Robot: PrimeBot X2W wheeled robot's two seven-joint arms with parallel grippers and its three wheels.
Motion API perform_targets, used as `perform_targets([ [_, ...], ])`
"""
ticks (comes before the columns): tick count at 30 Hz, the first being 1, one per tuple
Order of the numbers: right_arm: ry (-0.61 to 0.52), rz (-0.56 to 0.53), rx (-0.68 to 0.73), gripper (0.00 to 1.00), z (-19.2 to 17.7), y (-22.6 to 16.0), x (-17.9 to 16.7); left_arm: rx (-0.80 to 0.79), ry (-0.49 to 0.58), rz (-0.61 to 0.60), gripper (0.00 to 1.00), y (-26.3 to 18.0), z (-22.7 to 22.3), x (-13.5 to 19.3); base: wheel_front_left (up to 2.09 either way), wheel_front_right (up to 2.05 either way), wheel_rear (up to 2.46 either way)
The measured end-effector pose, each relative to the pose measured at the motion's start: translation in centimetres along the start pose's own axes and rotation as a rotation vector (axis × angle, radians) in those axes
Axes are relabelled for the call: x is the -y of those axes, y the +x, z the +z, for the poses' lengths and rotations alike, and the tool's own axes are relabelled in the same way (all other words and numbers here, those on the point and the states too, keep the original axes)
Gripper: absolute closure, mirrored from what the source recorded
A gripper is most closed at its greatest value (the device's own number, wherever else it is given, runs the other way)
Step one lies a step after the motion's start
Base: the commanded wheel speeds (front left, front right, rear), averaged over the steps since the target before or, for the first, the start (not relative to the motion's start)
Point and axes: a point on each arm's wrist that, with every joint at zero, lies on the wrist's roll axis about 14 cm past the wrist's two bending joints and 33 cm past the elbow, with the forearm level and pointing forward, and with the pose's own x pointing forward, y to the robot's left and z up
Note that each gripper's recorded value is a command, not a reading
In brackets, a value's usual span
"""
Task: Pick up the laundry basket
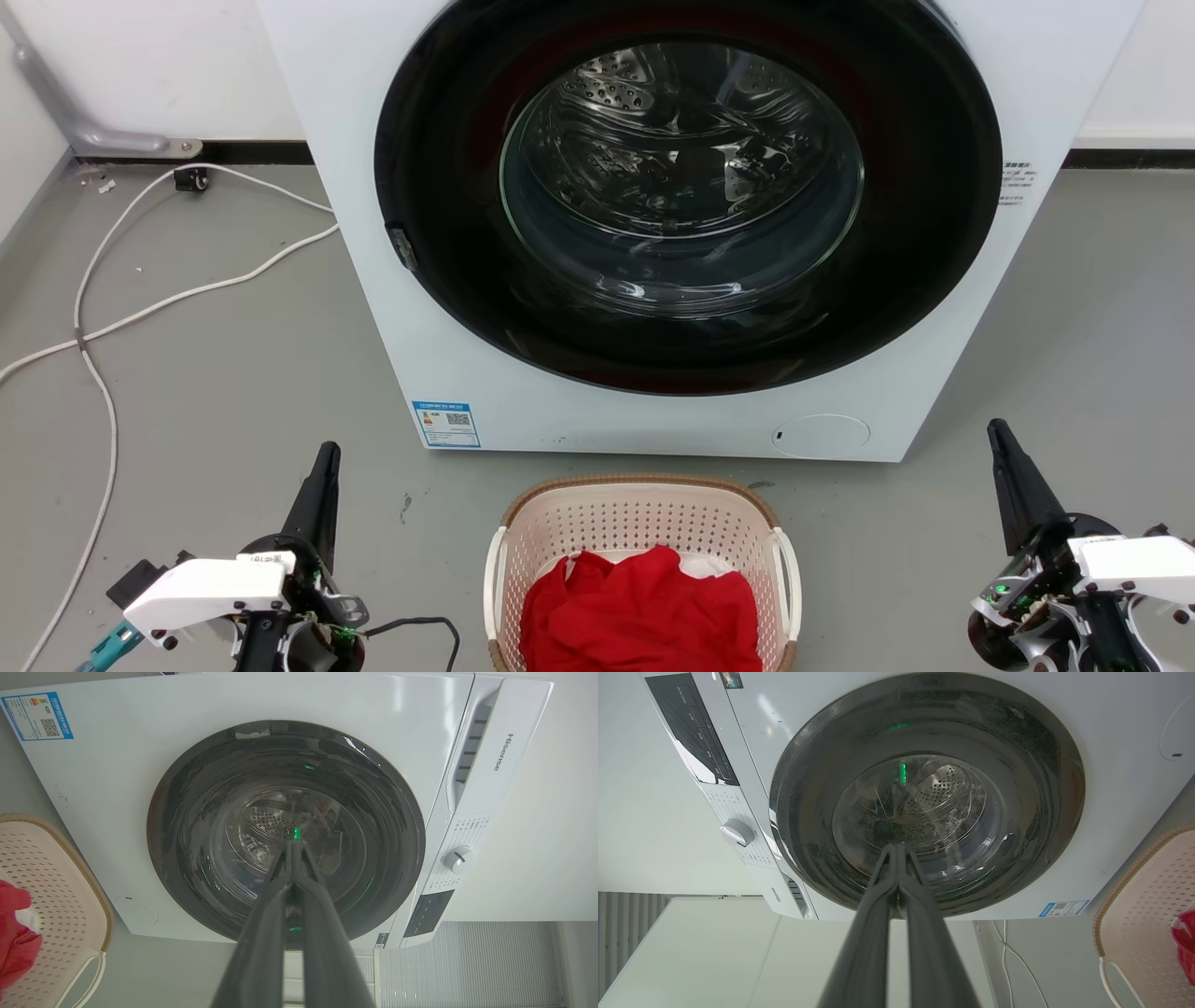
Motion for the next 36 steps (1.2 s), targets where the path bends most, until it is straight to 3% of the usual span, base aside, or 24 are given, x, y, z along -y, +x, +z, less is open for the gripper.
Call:
perform_targets([
  [8,0.000,0.000,0.000,1.00,0.0,0.0,0.0,0.000,0.000,0.000,1.00,0.0,0.0,0.0,0.00,0.00,0.00],
  [9,0.000,-0.001,0.000,0.00,0.0,0.0,0.0,0.000,0.000,0.001,0.00,0.0,0.0,0.0,0.00,0.00,0.00],
  [14,0.007,-0.071,0.009,0.00,0.1,-1.1,2.4,0.004,-0.005,0.069,0.00,-1.1,-0.1,-2.3,0.00,0.00,0.00],
  [18,-0.028,-0.073,0.022,0.00,0.3,-1.2,2.4,0.020,0.027,0.064,0.00,-1.1,0.2,-2.1,0.00,0.00,0.00],
  [26,-0.221,-0.040,0.021,0.00,0.1,-0.9,1.1,0.033,0.203,0.053,0.00,-0.8,0.4,-1.2,0.00,0.00,0.00],
  [30,-0.431,-0.014,0.002,0.00,-0.8,-1.0,0.3,0.029,0.388,0.069,0.00,-1.0,0.0,-1.0,0.00,0.00,0.00],
  [36,-0.565,0.009,-0.005,0.00,-1.3,-1.1,-0.3,0.029,0.508,0.074,0.00,-1.1,-0.3,-0.9,0.00,0.00,0.00],
])
